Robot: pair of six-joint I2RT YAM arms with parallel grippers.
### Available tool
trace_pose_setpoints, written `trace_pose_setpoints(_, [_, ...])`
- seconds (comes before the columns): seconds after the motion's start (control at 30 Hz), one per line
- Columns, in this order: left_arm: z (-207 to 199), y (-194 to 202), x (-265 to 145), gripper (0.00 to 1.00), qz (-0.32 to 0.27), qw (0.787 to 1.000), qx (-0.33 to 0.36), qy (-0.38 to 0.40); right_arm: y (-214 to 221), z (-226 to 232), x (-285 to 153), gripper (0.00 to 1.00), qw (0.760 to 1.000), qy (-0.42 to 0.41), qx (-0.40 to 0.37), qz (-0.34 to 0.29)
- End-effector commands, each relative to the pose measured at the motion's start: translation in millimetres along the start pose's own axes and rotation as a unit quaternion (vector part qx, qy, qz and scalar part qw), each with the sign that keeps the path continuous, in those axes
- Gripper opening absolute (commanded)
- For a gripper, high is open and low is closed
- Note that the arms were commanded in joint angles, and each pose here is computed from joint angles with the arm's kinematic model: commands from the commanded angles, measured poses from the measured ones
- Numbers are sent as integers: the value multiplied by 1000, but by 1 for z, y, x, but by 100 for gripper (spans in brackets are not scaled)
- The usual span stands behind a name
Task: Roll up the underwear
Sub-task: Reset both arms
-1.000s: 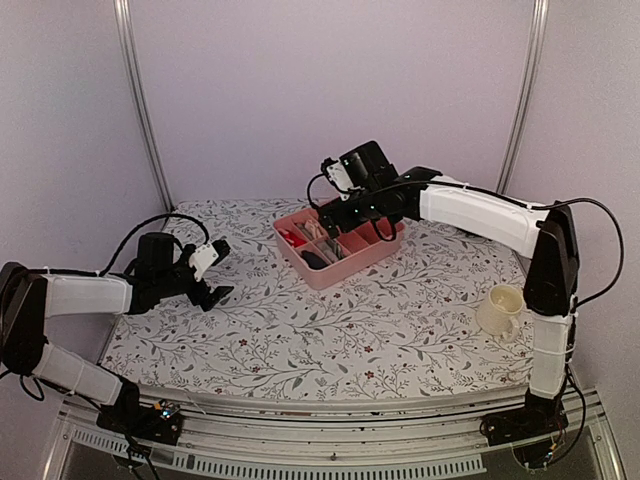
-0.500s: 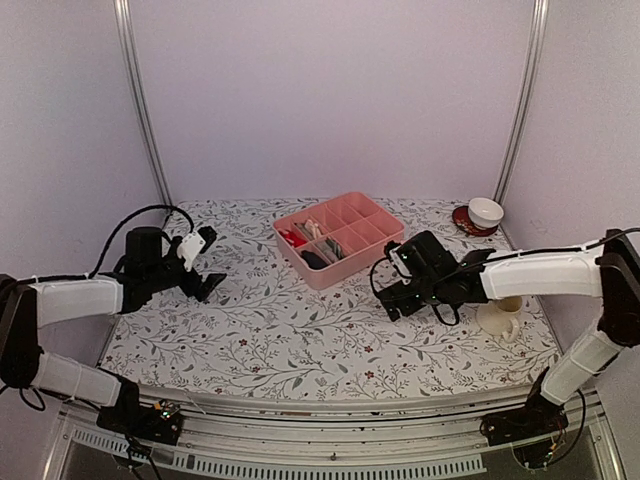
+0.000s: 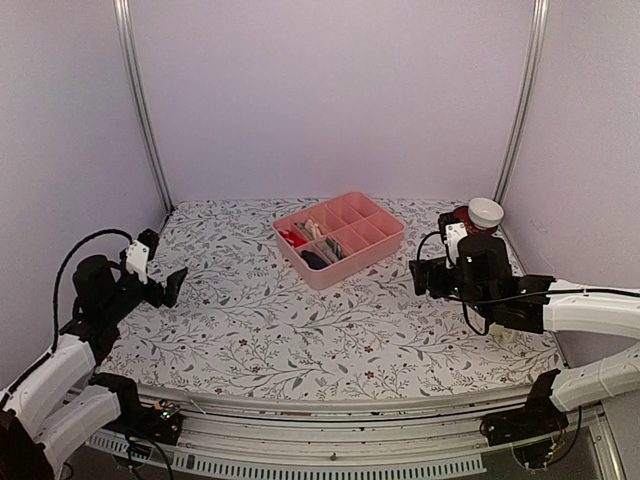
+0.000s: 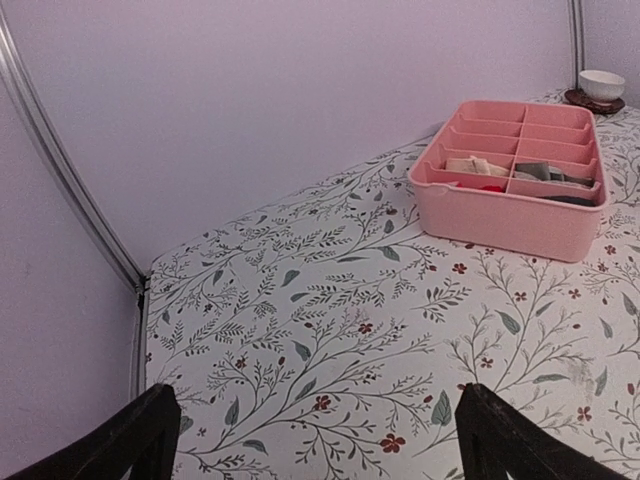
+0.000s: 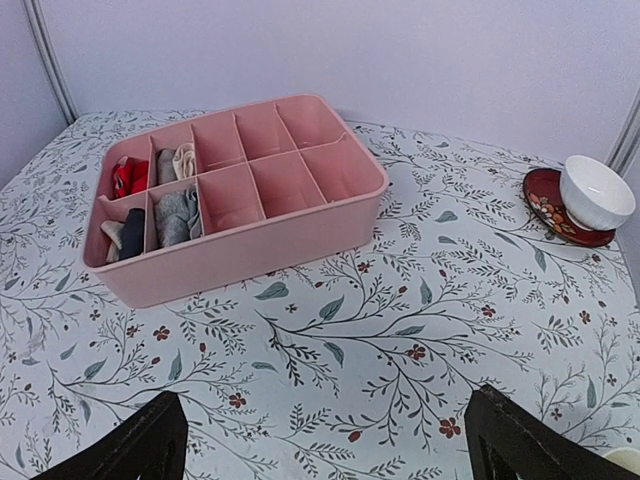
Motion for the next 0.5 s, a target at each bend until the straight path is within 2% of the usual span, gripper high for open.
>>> trace_pose_setpoints(0.0, [-14,23,-13,98,-9,999,-15,34,-2,-2,7,99,999,43,3,-18])
trace_pose_setpoints(0.3, [-11,24,-18,99,-42,999,-4,5,2,-8,3,99,998,55,-10,-43])
trace_pose_setpoints(0.47, [-16,29,-19,99,-57,998,15,19,2,-12,-5,99,997,53,-11,-62])
Point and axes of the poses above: each gripper's point midway between its finger pads, its own x axis out along the fingers, its own z axis along the line the jaws close on, y = z × x, the point moved 8 cm from there along -x, back along the fingers, and after that the axes turned 6 degrees about -x, right-handed, at the moved point
